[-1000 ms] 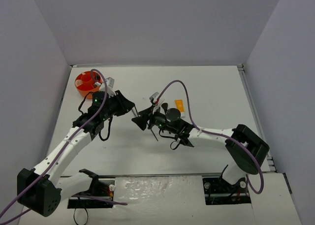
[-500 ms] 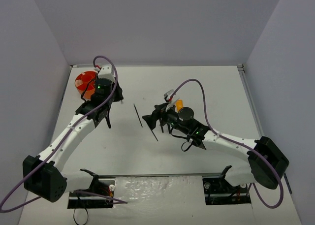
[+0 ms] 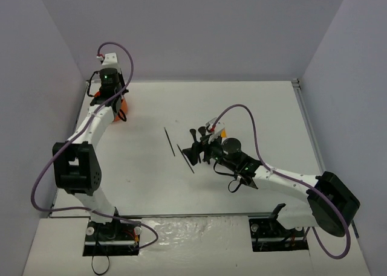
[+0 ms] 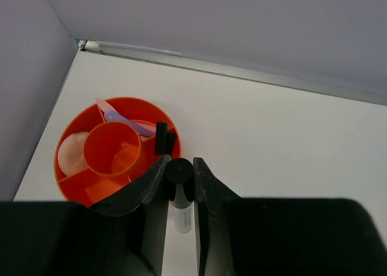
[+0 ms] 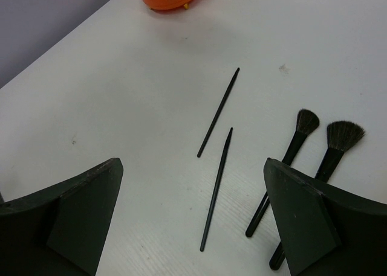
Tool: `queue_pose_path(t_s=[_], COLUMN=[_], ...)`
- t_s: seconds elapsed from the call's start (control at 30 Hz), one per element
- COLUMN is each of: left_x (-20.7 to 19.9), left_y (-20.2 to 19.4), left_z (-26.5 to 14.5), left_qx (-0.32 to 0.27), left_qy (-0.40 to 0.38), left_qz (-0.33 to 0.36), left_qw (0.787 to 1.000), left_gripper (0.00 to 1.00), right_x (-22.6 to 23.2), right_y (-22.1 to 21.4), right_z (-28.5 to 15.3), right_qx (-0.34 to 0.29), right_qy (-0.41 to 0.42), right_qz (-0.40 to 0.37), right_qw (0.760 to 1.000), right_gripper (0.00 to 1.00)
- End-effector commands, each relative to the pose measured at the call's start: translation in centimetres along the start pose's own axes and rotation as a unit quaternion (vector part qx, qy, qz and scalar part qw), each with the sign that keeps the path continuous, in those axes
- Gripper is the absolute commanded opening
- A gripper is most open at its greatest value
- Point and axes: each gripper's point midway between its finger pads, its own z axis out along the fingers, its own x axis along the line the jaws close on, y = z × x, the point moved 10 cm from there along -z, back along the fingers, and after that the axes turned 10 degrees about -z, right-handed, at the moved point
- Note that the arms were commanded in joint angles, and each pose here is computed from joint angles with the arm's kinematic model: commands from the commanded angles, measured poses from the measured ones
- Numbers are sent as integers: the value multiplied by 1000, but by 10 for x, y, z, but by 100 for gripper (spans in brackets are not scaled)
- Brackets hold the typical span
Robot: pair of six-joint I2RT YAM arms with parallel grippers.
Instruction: Organize the makeup
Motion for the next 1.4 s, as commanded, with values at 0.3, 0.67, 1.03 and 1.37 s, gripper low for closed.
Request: queue_pose_path(t_s=[0.3,0.67,1.03,1.37], left_x=[36,43,49,50], left_y=[33,-10,-35,-32], left_z=[61,70,68,54], left_qx=[-98,-72,-51,-53], left_qy=[-32,-41,-40,-43], left_qz=[3,20,17,21], left_qw=[995,996,998,997], left_gripper=[0,2,9,28], right_x=[-16,-16,-17,-17], right_y=[7,0,1,0], right_z=[11,16,15,15], right_qx=[-34,-23,-25,-21], right_qy=[-19,-12,-11,-13], right_qz=[-5,-1,-1,-2], right_qw=[999,1000,1000,1000], right_gripper=[99,98,98,98])
